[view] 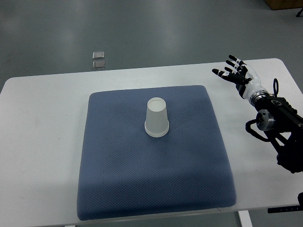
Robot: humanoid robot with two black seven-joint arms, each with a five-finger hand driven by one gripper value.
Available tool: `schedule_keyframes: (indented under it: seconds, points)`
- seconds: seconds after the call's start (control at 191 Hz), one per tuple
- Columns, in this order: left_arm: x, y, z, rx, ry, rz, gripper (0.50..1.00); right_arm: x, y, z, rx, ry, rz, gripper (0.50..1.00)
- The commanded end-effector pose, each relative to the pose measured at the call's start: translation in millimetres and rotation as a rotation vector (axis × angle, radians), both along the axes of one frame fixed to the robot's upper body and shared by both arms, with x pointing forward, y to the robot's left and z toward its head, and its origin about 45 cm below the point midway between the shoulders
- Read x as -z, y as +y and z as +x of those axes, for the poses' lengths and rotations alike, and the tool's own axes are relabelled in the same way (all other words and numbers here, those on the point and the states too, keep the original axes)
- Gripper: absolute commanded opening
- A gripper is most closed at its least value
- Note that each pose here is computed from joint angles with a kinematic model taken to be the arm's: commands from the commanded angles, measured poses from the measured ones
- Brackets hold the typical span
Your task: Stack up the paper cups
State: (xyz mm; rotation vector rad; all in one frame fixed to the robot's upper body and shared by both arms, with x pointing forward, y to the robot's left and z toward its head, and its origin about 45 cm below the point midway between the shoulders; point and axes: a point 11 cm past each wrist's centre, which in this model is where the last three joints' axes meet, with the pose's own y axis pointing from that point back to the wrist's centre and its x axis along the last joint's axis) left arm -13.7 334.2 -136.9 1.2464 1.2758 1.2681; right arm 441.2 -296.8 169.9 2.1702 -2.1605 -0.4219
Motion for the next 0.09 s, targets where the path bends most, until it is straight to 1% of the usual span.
schedule_keyframes:
  seconds: [0.0, 0.084]
  points:
    - [0.0, 0.0, -0.2, 0.000, 0.000, 0.000, 1.000, 0.6, 1.3, -0.3, -0.003, 0.001, 0.003, 0.917]
    - [0.0, 0.0, -0.2, 0.000, 0.000, 0.000, 1.000, 1.3, 2.9, -0.6, -0.007, 0.001, 0.002, 0.917]
